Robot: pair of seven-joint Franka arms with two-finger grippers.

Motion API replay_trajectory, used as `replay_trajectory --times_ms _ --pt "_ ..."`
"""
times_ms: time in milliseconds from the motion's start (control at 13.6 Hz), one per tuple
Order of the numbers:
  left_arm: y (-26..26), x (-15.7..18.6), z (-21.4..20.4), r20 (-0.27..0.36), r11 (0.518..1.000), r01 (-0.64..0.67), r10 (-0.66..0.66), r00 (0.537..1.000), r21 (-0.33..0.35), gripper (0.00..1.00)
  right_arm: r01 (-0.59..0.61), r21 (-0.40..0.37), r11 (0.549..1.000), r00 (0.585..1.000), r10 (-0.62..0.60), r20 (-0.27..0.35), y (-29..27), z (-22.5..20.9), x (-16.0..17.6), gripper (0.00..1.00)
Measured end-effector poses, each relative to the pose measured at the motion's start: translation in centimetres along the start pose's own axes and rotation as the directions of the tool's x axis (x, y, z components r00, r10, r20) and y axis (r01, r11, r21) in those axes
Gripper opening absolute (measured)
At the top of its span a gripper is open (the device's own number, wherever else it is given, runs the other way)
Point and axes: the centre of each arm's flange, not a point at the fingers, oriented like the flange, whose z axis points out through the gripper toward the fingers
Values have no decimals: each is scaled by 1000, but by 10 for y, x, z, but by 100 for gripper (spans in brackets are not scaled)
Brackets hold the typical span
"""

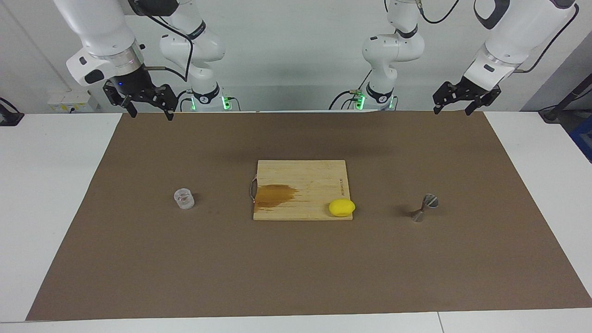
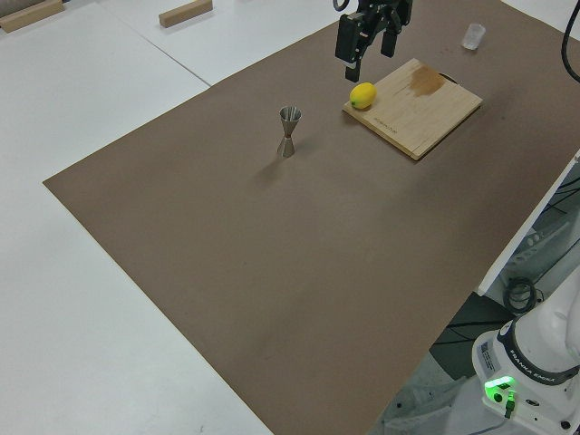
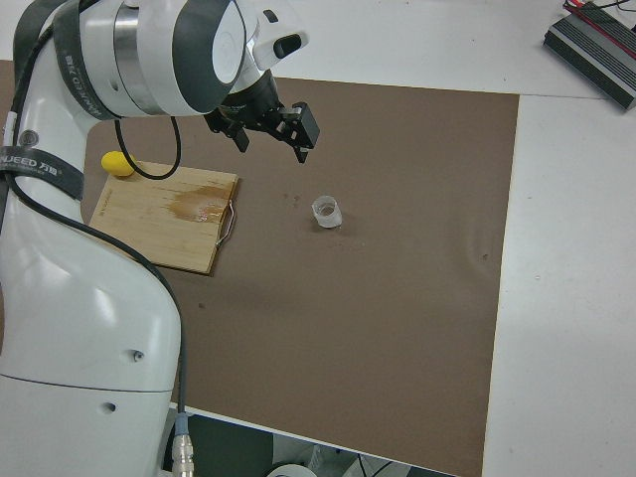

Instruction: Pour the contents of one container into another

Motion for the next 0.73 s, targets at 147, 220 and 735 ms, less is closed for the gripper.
replay_trajectory --times_ms 147,220,735 --pt "-8 2 4 10 998 59 -59 998 -2 100 0 0 1000 1000 0 0 0 0 0 100" --pt "-10 6 10 24 996 90 -90 996 -2 100 0 0 1000 1000 0 0 0 0 0 100" --pt "-59 93 68 204 767 626 -596 776 -142 99 0 0 1000 1000 0 0 0 0 0 100"
